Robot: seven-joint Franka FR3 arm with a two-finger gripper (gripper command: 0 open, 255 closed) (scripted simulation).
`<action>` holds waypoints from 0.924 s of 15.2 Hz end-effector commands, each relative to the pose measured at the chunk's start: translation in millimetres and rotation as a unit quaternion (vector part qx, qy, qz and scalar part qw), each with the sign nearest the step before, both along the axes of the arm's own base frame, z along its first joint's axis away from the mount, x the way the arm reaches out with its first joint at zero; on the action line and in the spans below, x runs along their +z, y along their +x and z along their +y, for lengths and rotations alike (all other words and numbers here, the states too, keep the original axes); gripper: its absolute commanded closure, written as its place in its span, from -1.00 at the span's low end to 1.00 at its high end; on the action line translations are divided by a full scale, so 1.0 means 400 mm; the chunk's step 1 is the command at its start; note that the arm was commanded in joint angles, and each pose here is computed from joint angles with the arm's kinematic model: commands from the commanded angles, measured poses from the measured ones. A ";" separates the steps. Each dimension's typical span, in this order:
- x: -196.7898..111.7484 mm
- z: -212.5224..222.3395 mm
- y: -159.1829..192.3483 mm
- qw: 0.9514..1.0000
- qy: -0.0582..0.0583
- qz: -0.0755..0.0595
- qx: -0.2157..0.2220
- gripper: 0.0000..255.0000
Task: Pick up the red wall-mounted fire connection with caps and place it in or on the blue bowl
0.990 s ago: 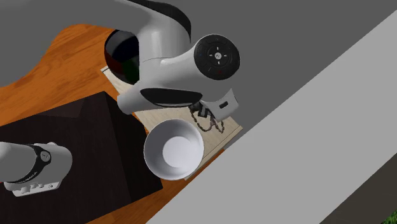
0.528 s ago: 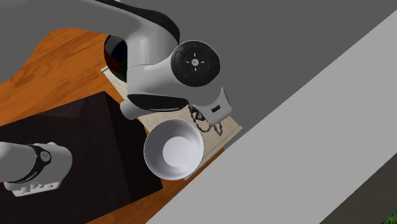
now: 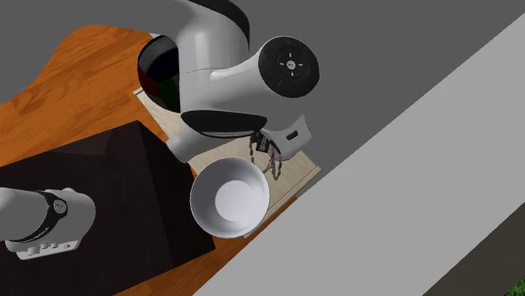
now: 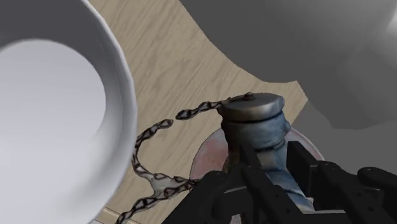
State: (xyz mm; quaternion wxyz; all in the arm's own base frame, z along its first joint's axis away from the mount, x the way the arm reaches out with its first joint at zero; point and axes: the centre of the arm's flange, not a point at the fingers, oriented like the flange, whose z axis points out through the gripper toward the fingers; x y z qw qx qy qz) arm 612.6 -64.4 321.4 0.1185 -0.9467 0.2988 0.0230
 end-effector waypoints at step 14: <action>0.058 0.003 0.075 0.996 -0.067 0.015 -0.053 -1.00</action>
